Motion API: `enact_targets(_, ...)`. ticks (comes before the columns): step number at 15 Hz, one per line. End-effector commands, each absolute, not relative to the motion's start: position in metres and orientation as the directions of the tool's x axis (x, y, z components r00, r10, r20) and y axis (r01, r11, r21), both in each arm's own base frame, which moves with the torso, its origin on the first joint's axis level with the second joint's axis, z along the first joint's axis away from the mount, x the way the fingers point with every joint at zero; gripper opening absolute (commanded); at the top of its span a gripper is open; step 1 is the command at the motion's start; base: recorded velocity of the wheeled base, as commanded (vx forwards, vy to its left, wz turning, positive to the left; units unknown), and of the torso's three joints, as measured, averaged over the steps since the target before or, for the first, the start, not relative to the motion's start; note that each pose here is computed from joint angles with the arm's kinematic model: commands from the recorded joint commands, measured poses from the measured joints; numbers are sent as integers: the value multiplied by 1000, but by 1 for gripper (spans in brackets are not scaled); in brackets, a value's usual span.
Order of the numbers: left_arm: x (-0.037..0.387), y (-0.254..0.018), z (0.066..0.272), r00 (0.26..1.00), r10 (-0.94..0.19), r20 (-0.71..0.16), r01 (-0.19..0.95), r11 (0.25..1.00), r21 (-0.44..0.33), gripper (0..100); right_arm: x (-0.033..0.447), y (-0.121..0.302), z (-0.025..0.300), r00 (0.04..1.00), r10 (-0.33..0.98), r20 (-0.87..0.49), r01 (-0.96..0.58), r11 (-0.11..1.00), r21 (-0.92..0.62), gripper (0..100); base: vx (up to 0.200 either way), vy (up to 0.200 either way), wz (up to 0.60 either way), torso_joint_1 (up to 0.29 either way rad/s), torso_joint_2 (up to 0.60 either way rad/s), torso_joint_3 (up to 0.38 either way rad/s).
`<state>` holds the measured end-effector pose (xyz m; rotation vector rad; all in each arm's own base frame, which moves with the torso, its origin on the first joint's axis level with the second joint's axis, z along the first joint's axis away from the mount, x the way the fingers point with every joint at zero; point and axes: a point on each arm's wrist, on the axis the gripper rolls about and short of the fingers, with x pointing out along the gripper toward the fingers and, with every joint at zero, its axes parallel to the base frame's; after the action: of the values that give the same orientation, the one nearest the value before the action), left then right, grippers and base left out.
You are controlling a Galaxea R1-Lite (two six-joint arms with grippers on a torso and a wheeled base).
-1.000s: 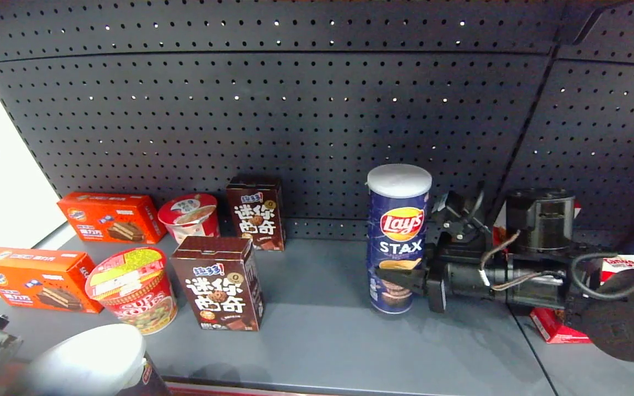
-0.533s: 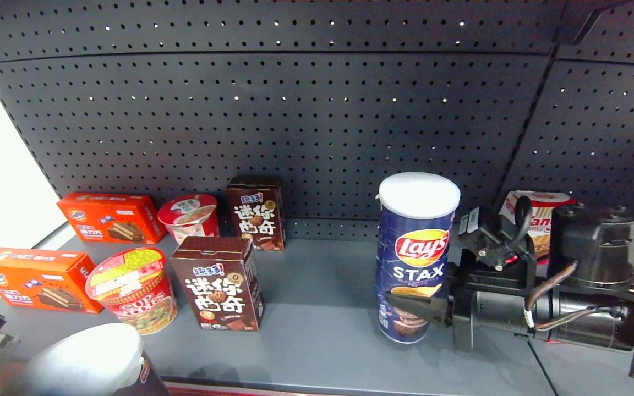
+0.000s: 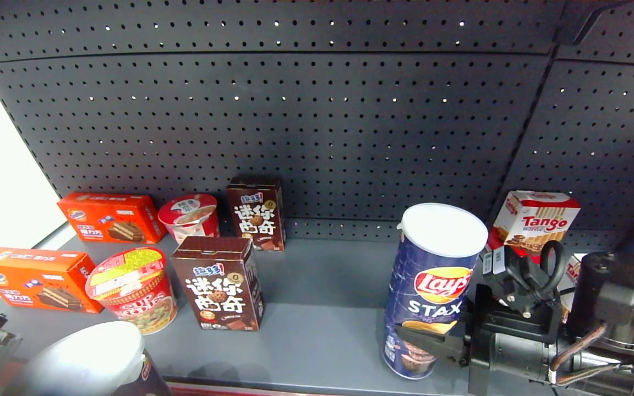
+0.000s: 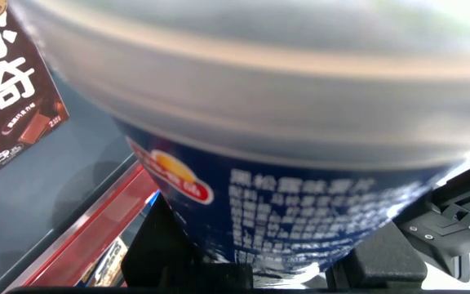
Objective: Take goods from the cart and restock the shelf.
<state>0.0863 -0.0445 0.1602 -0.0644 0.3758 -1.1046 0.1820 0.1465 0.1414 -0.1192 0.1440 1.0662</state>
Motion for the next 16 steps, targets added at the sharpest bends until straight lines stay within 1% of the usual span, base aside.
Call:
enact_targets(1, 87, -45, 160, 392, -880, -267, 858, 454, -238, 0, 180, 144, 133, 474, 856, -204, -876, 482, -12, 0, 0, 0, 0, 0, 0, 0)
enact_targets(12, 87, -44, 159, 398, -877, -268, 854, 461, -241, 0, 197, 147, 119, 495, 843, -213, -862, 507, 6, 0, 0, 0, 0, 0, 0, 0)
enact_targets(16, 85, -43, 154, 400, -874, -277, 848, 467, -250, 0, 200, 149, 116, 489, 844, -222, -864, 503, 9, 0, 0, 0, 0, 0, 0, 0)
